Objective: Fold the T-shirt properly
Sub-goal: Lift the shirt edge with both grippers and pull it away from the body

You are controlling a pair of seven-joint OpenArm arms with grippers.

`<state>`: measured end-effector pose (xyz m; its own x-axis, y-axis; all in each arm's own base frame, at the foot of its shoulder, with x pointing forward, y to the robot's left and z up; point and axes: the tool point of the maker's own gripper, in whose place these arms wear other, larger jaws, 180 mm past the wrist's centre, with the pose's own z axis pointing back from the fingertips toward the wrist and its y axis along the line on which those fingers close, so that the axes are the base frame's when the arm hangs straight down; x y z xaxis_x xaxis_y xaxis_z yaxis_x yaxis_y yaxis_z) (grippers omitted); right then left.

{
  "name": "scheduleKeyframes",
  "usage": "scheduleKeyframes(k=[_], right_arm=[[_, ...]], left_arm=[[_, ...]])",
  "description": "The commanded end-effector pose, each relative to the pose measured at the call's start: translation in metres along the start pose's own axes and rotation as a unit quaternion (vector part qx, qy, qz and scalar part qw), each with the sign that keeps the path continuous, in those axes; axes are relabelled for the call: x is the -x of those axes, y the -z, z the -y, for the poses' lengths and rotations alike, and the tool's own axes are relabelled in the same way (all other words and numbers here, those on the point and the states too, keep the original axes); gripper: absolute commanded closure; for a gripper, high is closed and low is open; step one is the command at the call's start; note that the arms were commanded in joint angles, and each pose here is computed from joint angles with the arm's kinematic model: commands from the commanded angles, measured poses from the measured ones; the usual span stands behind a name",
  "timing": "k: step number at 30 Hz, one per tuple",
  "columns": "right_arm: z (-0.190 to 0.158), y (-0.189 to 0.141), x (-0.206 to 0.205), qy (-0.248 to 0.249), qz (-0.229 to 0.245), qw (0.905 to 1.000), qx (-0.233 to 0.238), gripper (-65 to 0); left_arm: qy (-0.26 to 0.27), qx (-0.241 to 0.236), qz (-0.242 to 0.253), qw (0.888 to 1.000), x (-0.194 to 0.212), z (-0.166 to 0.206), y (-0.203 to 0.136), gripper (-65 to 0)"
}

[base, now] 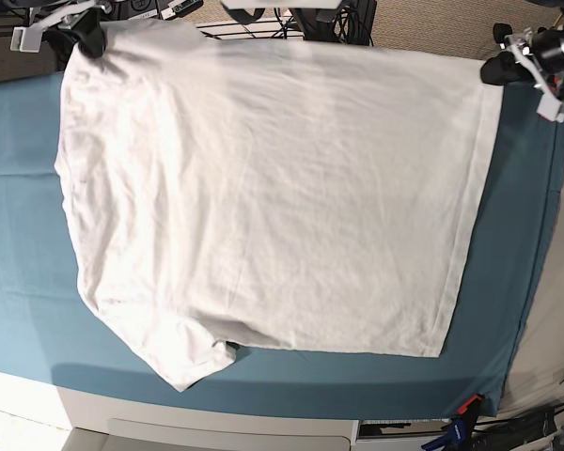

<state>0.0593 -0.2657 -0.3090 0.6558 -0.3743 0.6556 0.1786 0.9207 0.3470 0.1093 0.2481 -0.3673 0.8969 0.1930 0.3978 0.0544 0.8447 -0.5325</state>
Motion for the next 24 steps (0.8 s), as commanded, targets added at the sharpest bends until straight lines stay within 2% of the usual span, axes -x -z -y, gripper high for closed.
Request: scheduleKeyframes(k=[1, 7, 19, 24], right_arm=[[0.000, -0.007, -0.007, -0.010, 0.009, 0.9999, 0.001, 0.0], [0.003, -0.014, 0.003, -0.008, -0.012, 0.9999, 0.008, 0.0], [0.008, -0.029, 0.025, -0.003, -0.062, 0.9978, 0.021, 0.0], [0.011, -0.035, 0.032, 0.000, -0.077, 0.9966, 0.029, 0.0]], left_arm=[[0.005, -0.005, 0.007, 1.000, -0.004, -0.002, -0.009, 0.0], [0.002, 0.004, -0.002, 1.000, 0.005, 0.001, -0.014, 0.0], [-0.046, 0.016, -0.024, 0.999, 0.042, 0.009, -0.017, 0.0], [-0.049, 0.032, -0.022, 0.998, 0.047, 0.016, -0.016, 0.0]])
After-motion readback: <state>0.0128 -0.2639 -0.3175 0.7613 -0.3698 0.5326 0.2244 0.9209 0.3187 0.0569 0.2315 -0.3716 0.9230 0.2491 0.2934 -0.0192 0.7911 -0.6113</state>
